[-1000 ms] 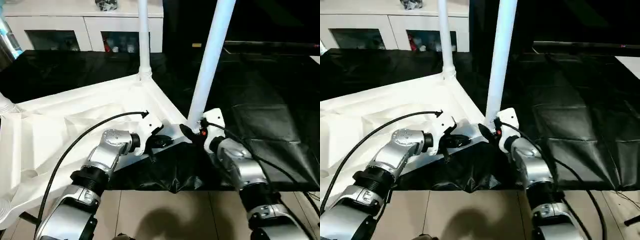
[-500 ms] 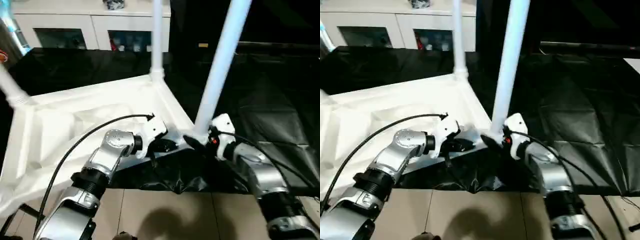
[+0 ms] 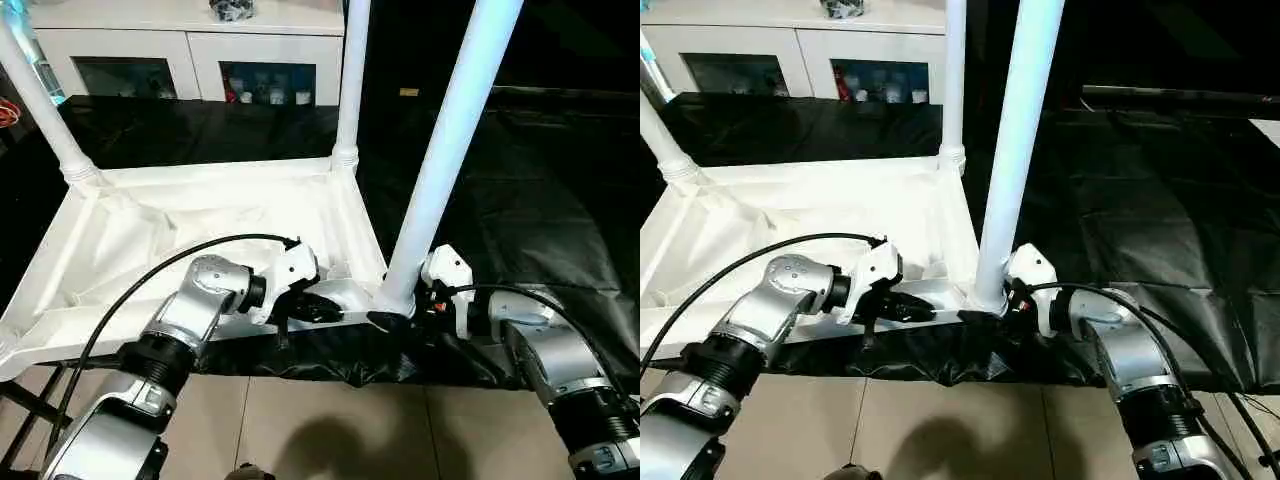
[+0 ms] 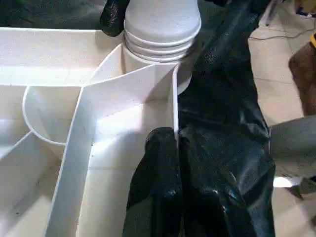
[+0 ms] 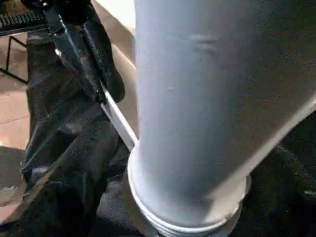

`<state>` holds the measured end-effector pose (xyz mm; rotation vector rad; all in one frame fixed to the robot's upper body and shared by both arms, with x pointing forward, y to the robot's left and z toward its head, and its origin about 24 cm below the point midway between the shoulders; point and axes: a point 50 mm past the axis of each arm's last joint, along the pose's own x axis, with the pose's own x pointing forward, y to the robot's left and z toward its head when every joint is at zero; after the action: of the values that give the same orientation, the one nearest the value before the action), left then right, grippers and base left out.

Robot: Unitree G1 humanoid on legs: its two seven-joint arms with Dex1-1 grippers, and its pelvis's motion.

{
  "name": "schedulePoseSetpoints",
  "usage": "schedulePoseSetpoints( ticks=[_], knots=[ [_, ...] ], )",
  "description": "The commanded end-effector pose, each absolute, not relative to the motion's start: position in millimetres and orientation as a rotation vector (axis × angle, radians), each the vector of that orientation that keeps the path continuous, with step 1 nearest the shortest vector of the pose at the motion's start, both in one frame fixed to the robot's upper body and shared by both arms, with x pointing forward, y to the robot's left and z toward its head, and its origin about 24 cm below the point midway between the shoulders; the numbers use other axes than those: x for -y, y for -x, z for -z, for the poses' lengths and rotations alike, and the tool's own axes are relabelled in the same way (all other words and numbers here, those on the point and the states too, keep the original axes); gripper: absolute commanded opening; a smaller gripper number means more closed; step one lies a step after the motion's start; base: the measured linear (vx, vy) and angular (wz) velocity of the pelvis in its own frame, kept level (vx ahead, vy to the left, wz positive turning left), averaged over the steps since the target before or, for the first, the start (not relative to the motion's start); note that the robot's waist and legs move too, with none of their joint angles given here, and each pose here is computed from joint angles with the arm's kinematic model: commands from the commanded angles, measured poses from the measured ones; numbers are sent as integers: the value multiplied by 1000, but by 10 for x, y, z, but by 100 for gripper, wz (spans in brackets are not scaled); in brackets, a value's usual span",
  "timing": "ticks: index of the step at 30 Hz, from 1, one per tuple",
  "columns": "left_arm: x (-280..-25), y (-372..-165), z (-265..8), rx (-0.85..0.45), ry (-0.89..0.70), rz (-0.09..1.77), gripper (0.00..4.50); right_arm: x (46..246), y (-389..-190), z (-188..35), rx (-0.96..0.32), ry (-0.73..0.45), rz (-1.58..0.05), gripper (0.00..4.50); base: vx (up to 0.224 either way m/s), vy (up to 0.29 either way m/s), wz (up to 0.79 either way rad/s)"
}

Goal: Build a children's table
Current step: Rotate leg to tighten

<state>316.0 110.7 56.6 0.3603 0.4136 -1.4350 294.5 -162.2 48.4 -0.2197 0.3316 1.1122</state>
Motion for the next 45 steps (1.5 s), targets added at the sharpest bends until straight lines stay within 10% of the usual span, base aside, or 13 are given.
schedulePoseSetpoints(
  ticks=[1,12,23,29,45],
  knots=[
    [-1024,-3163,-658,-366,-397,1484,0,1546,-2917,-482,-342,213,-1173,355,0,0,0],
    [-957,-3206,-645,-333,-355,1393,0,1415,-2940,-321,-355,191,-1057,279,0,0,0],
    [-538,-3426,-652,-264,-246,1047,0,982,-3293,-150,-330,-6,-498,272,0,0,0],
    [-454,-3393,-630,-250,-264,1067,0,815,-3331,-254,-269,-78,-567,347,0,0,0],
    [-706,-3303,-600,-270,-316,1268,0,1230,-3229,-310,-272,100,-888,405,0,0,0]
  ],
)
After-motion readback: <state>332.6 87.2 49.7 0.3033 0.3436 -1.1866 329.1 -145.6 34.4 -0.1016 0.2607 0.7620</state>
